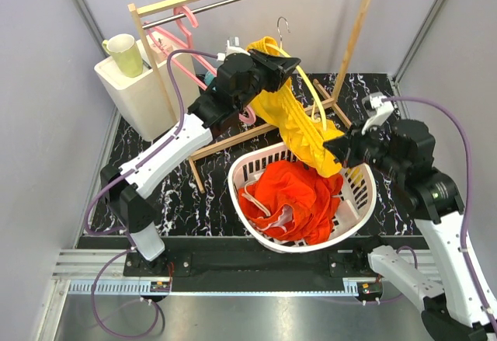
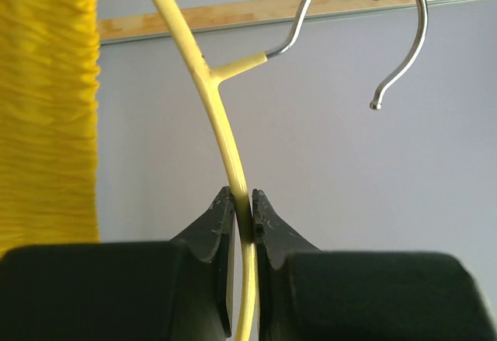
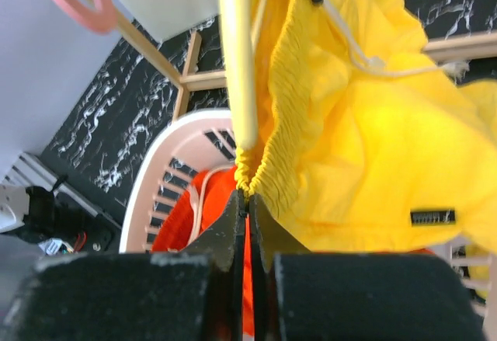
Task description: Remove the shorts from the hanger
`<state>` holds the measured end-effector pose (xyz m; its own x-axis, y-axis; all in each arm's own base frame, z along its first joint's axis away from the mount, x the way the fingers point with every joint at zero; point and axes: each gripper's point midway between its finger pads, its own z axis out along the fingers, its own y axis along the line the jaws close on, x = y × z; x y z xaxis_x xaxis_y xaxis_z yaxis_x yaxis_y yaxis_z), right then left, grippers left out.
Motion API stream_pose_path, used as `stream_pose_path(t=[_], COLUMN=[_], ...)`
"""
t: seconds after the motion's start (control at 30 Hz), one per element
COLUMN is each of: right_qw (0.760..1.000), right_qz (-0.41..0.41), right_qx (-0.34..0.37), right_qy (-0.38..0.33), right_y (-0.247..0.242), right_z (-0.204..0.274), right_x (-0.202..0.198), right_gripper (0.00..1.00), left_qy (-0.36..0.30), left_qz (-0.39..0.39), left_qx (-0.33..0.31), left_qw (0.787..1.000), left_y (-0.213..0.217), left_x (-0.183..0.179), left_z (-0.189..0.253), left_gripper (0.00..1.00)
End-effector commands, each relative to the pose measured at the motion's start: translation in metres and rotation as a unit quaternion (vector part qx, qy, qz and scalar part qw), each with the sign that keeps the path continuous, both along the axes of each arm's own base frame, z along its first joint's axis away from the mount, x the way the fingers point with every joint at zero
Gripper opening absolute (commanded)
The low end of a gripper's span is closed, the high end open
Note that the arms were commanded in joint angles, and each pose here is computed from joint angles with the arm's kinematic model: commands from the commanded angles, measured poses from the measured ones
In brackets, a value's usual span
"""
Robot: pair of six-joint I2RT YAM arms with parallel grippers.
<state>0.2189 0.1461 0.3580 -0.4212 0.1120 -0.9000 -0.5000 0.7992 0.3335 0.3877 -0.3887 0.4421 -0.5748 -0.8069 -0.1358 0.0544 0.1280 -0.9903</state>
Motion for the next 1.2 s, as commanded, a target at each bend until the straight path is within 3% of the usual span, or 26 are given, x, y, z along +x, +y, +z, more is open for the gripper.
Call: stream_pose_path(t=[0.0, 0.2, 0.5, 0.8, 1.17], right_qw=[0.999, 1.0, 0.999, 0.999, 0.994], right_qz=[0.015, -0.012, -0.046, -0.028, -0.108], right_qx=[-0.012, -0.008, 0.013, 0.03, 0.004], right_qy=[0.029, 0.013, 0.013, 0.002, 0.012], right_y=[-0.006, -0.012, 0.001, 0.03, 0.015], right_z=[-0.03, -0.026, -0.007, 0.015, 0.015], right_x=[-0.03, -0.022, 0.031, 0.088, 0.15], right_gripper=[0.0, 0.0, 0.0, 0.0, 0.0], left_qy=[-0.102, -0.095, -0.077, -0.057, -0.076], left_qz=[0.029, 0.011, -0.048, -0.08, -0.14], left_qx=[-0.11, -0.122, -0.198, -0.224, -0.231], left_qw=[0.988, 0.988, 0.976, 0.97, 0.96], left_y=[0.04, 0.038, 0.043, 0.044, 0.036], left_x=[-0.012, -0.019, -0.057, -0.083, -0.124], left_z=[0.107, 0.107, 0.109, 0.104, 0.11], left_gripper=[0.0, 0.0, 0.0, 0.0, 0.0])
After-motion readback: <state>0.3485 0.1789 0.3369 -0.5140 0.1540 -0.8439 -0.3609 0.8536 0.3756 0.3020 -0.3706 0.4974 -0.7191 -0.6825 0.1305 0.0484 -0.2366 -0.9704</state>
